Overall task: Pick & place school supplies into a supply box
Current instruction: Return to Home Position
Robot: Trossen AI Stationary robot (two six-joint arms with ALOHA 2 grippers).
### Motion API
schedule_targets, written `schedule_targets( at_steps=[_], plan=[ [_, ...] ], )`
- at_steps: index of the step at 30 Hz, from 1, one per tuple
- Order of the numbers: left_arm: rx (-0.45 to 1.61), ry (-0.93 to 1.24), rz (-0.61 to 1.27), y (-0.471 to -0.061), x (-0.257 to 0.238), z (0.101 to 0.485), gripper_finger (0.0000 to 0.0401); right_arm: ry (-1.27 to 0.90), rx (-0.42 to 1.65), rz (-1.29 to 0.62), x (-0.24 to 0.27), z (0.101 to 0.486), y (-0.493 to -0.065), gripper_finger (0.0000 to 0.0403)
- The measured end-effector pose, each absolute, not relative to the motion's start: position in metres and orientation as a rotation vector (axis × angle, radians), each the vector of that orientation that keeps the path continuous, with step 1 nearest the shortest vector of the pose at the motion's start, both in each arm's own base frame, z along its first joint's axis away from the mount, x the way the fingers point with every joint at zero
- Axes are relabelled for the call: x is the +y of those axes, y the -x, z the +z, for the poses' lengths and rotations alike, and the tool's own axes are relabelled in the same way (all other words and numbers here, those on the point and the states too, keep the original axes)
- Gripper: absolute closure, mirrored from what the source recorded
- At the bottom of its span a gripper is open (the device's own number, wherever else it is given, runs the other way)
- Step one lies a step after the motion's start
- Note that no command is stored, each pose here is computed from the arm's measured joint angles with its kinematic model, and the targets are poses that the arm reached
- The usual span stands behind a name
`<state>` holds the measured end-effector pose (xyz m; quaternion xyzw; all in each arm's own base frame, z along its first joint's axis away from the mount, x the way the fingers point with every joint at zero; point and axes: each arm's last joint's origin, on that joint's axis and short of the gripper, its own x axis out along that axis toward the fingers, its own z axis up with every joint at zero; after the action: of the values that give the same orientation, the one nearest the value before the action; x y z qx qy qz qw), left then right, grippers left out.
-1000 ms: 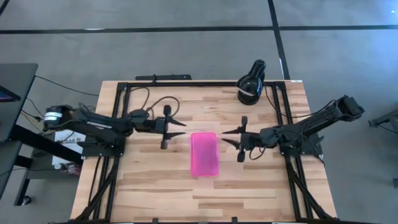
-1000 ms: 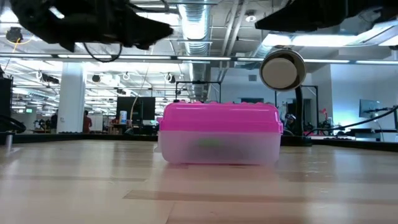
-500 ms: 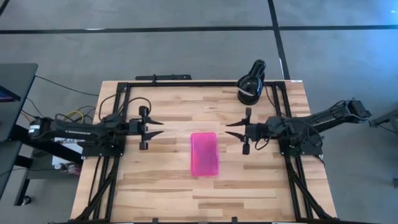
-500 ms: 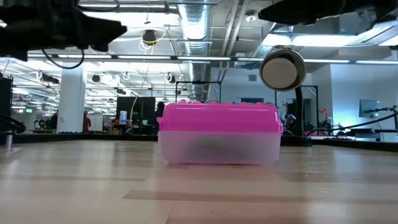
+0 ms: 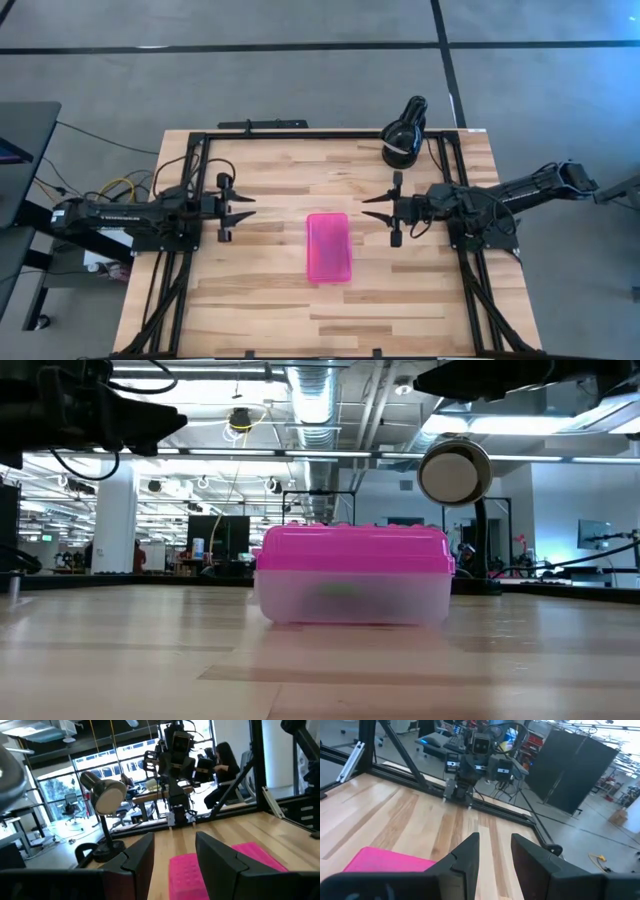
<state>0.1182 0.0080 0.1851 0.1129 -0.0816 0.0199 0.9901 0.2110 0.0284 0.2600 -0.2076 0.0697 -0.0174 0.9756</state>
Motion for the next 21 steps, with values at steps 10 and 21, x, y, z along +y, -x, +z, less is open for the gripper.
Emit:
schedule_targets(
  at_steps=[10,21],
  plan=[
    [-0.134,-0.217,0.088,-0.118,-0.004,0.183,0.0262,0.421,0.111,-0.026,0.028,0.266,-0.198,0.0294],
    [-0.110,-0.220,0.147,-0.118,-0.003,0.181,0.0262,0.308,-0.074,-0.109,0.010,0.216,-0.145,0.0294]
  ],
)
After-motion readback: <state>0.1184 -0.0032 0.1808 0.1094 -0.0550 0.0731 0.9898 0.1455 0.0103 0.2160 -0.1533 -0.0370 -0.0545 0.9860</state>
